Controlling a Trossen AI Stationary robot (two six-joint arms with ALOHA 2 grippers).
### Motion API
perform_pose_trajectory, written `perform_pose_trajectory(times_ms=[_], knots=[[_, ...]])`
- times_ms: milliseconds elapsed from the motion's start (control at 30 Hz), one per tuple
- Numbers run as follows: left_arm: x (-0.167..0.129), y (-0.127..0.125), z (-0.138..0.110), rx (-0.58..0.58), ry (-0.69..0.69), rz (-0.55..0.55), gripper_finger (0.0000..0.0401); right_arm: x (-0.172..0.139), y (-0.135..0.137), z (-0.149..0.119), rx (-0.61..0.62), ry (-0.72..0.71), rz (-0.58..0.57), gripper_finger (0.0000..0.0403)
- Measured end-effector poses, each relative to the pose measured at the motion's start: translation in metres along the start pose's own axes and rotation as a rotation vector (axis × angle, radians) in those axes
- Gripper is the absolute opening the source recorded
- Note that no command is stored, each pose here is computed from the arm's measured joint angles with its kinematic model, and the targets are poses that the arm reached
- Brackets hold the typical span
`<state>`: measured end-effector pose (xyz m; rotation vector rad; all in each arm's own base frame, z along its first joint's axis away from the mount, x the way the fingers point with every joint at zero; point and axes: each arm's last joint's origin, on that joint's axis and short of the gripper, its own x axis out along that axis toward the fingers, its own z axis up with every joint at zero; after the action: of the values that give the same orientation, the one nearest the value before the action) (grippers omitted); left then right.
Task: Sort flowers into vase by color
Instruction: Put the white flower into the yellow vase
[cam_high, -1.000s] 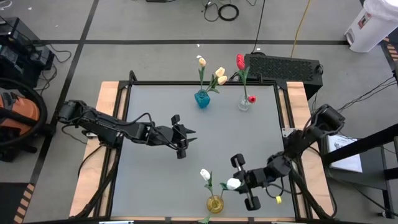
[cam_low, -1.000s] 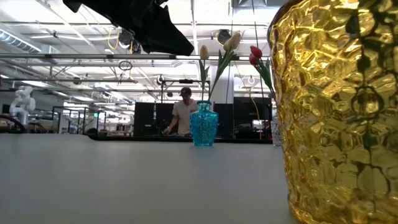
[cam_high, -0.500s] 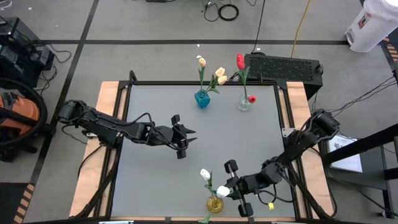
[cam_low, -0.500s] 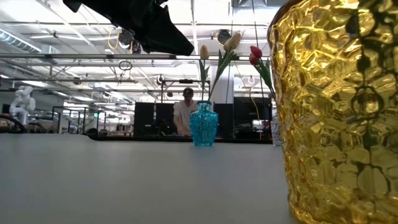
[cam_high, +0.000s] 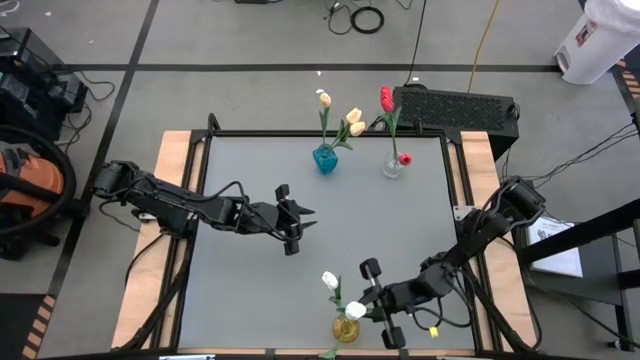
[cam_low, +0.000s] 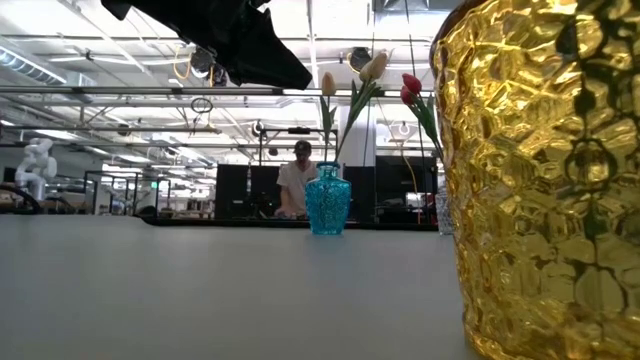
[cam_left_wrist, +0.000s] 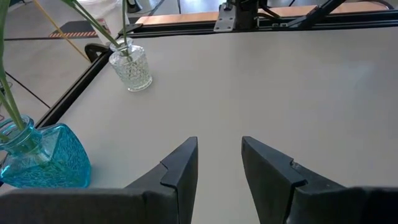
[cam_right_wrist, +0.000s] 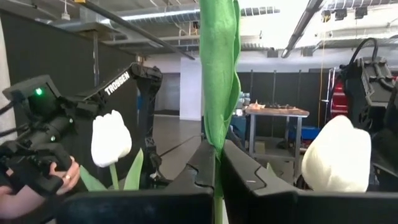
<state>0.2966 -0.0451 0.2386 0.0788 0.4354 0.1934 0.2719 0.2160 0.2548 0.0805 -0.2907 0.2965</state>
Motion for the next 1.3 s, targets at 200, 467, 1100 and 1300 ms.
perform_pose_trajectory(times_ms=[200, 467, 1100, 1300], knots=[[0.0, 0.0, 0.0, 0.0, 0.0, 0.0, 0.0132, 0.0, 0.0, -0.005, -0.003, 0.046, 0.004, 0.0], [0.0, 0.0, 0.0, 0.0, 0.0, 0.0, 0.0132, -0.001, 0.001, -0.011, -0.021, 0.103, 0.008, 0.0], [0.0, 0.0, 0.0, -0.001, -0.001, 0.0, 0.0132, -0.002, 0.003, -0.018, -0.016, 0.168, 0.021, 0.0], [0.0, 0.0, 0.0, -0.001, -0.001, 0.0, 0.0132, -0.002, 0.004, -0.018, -0.01, 0.165, 0.07, 0.0]])
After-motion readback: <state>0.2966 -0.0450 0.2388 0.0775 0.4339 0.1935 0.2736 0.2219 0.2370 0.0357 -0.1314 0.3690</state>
